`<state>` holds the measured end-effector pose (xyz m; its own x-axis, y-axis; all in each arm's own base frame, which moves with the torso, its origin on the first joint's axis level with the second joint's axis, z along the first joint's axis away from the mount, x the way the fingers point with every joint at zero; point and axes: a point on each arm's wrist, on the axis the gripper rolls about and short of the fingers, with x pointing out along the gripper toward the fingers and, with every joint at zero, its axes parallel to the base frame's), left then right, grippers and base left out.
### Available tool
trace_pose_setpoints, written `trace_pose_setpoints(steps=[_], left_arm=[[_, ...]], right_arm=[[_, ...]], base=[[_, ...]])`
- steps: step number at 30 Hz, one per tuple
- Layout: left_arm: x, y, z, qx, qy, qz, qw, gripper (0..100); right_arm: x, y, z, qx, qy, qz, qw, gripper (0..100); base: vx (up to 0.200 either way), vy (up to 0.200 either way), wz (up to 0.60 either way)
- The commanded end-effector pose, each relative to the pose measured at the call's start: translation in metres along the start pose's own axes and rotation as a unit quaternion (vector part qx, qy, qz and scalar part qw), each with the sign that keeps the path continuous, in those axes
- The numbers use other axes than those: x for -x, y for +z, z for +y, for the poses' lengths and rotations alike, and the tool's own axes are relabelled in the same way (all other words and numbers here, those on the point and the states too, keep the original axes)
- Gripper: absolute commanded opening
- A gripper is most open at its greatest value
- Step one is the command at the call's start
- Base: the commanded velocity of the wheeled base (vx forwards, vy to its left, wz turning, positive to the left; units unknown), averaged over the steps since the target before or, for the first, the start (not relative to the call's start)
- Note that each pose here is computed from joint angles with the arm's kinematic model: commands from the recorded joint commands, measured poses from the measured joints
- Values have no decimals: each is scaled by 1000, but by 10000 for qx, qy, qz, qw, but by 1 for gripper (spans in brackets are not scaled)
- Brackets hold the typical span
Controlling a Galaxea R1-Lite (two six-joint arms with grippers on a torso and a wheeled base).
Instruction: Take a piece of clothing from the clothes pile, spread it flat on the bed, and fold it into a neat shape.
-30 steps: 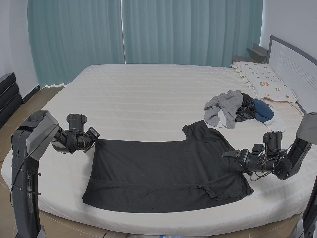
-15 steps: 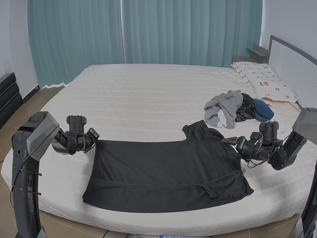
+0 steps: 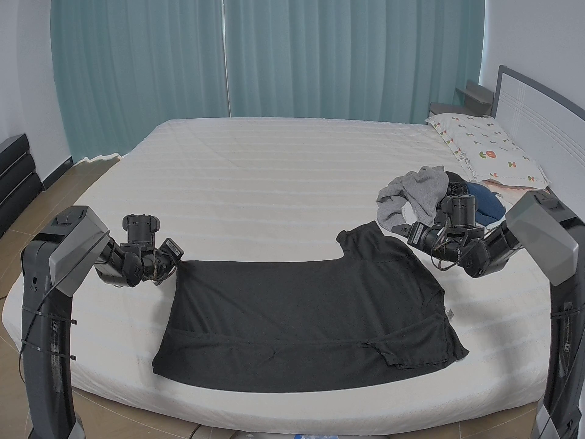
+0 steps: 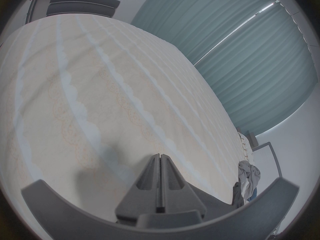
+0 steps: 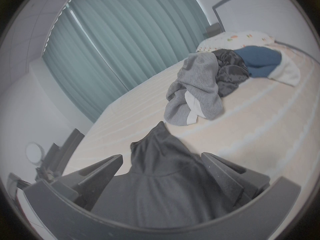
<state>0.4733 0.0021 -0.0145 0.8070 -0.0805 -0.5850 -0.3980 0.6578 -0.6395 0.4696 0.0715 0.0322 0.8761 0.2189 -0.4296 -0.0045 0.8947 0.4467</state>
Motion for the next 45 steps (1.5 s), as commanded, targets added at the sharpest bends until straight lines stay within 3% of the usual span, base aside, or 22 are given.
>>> trace_pose_setpoints(steps=[1, 16, 17, 29, 37, 45], left_arm=[[2, 0, 0, -1, -2, 13, 10000, 0], [1, 0, 0, -1, -2, 13, 10000, 0], [1, 0, 0, -1, -2, 13, 10000, 0], [2, 0, -1, 4, -20, -3, 10000, 0], [16, 11, -12, 162, -125, -198, 9996, 0], [35, 21, -19, 398, -208, -319, 9985, 0]], right_arm=[[-50, -25, -14, 304, -313, 245, 9987, 100], [-72, -15, -16, 247, -333, 190, 9990, 100], [-73, -14, -17, 235, -343, 194, 9989, 0], [-68, -1, -21, 66, -393, 68, 9992, 0], [-51, 24, -13, -504, -309, -223, 9980, 0], [-39, 30, -11, -832, -255, -349, 9956, 0]], base=[[0, 0, 0], [0, 0, 0], [0, 0, 0], [0, 0, 0], [0, 0, 0], [0, 0, 0]])
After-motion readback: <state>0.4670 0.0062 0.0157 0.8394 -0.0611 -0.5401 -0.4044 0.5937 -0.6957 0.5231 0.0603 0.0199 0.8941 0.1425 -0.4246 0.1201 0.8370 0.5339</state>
